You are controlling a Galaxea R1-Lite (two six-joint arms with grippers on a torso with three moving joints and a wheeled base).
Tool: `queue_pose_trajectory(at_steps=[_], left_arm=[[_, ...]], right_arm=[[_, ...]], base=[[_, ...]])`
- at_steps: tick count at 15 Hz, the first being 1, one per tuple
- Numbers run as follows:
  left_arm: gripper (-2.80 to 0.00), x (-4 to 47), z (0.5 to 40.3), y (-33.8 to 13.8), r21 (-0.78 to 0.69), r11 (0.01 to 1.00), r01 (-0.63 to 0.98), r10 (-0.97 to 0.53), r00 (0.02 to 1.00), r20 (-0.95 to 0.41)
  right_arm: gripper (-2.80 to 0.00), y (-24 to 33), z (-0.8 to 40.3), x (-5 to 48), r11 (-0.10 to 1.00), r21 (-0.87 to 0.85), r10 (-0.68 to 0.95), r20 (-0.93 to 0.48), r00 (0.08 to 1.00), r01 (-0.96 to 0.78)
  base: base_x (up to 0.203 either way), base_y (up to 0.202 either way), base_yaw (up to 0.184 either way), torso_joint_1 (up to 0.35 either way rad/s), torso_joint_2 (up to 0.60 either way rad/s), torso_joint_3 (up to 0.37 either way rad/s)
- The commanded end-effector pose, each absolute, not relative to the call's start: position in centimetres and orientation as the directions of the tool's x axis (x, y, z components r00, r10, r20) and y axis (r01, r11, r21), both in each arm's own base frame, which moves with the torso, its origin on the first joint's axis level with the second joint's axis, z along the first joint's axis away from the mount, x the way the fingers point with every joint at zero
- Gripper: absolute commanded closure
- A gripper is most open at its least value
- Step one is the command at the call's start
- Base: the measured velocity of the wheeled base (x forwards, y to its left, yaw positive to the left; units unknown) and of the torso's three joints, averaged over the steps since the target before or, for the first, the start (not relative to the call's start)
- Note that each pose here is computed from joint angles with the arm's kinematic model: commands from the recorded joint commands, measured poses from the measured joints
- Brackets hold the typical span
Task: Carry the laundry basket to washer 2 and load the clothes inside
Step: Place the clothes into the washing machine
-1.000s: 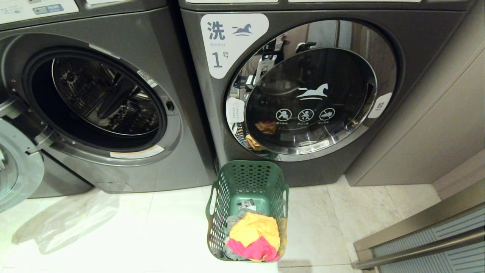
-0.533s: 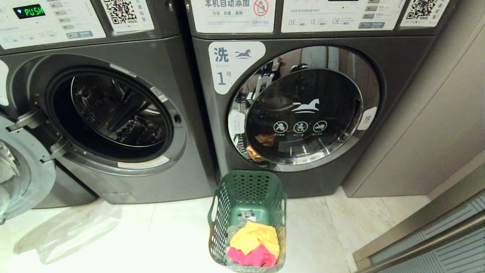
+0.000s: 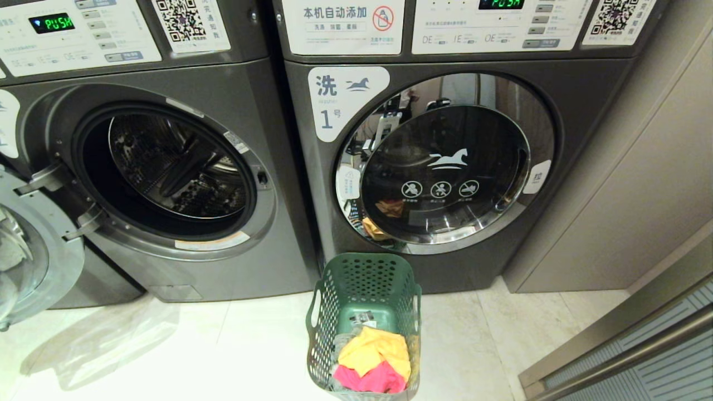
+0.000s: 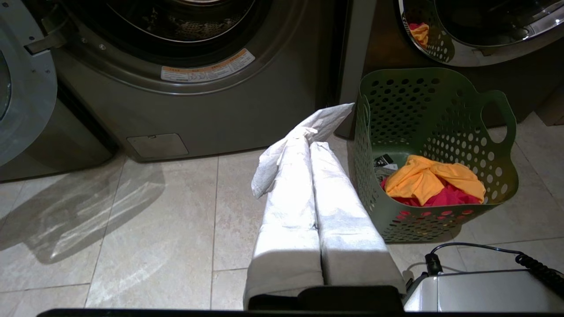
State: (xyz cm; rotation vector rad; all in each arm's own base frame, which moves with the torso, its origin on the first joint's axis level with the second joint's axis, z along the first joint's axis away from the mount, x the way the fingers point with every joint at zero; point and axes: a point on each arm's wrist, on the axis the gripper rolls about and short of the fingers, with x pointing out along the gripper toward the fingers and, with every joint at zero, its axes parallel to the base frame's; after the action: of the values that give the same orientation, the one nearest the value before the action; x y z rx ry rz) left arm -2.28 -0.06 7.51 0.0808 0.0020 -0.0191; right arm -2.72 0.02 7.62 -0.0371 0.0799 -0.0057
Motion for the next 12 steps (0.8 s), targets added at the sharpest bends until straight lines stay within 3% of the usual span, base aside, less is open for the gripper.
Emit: queue_pose_trajectory(at_steps=[1,6,12], left_arm=[[0.0,-2.27,7.52,-0.06,0.08,0.997,0.019,-0.018,1.0,-0.005],[0.0,-2.28,7.57,-0.06,0.074,0.997,0.019,-0.019,1.0,-0.002],[0.0,-2.28,7.58,-0.06,0.066,0.998,0.02,-0.02,1.0,-0.002]], right_arm=[[0.0,0.02,7.63,-2.73,0.999,-0.037,-0.008,-0.08,0.997,0.005],[0.0,0.02,7.63,-2.73,0.999,-0.037,-0.008,-0.08,0.997,0.005],[0.0,0.02,7.63,-2.73,0.999,-0.04,-0.006,-0.08,0.997,0.003]], base=[[0.0,0.0,0.0,0.0,0.0,0.0],[0.001,0.015,-0.001,0.001,0.0,0.0],[0.001,0.183,-0.001,0.002,0.0,0.003]])
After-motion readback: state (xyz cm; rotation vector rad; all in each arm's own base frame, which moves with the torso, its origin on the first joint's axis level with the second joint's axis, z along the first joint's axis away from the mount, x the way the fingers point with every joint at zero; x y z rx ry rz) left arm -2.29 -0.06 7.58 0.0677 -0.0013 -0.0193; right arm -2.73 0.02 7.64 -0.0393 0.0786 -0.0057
